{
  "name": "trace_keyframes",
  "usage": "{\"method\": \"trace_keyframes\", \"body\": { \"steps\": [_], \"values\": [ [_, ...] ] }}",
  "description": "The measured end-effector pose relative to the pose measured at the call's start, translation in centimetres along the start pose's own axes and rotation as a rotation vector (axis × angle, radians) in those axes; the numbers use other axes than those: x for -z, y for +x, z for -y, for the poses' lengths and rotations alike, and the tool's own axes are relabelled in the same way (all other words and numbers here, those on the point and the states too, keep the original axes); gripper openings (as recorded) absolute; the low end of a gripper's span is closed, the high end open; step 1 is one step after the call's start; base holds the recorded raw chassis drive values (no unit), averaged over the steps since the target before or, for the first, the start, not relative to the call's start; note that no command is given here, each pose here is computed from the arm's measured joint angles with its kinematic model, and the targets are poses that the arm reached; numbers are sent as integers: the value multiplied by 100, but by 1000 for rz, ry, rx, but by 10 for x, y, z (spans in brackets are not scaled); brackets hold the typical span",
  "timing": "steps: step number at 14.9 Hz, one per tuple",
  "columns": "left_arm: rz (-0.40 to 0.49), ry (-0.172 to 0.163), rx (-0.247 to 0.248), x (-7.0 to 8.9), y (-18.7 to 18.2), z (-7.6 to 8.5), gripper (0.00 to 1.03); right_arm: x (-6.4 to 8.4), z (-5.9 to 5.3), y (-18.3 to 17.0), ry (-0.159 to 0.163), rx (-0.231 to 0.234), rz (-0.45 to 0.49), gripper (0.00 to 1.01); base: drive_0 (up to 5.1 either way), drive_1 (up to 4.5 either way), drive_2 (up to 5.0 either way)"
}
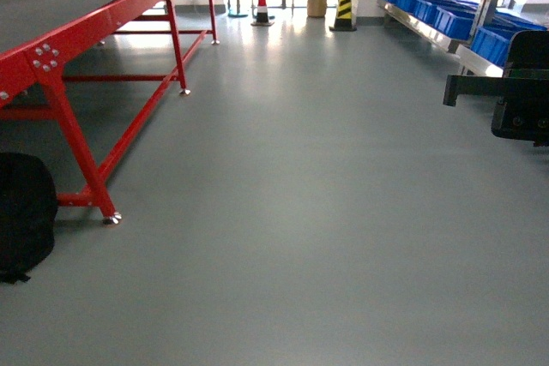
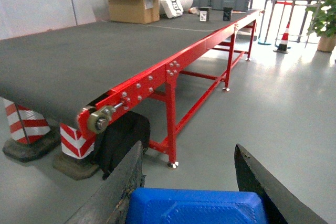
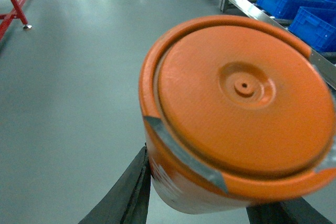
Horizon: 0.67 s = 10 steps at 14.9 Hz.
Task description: Sort blue parts and orange caps into right shelf containers
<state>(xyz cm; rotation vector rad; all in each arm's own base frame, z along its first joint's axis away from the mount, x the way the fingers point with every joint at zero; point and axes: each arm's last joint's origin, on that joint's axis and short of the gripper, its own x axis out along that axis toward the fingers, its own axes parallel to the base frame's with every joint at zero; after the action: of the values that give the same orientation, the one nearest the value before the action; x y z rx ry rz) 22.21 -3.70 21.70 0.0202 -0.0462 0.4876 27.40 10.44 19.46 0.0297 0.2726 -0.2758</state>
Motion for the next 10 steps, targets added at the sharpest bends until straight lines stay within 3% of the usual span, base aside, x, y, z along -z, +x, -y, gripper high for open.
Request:
{"method": "trace_keyframes", "body": {
  "steps": [10],
  "values": [
    [-2,2,2,0,0,0,41,0,0,0,-1,0,-2,41,366,112,-476]
  ]
}}
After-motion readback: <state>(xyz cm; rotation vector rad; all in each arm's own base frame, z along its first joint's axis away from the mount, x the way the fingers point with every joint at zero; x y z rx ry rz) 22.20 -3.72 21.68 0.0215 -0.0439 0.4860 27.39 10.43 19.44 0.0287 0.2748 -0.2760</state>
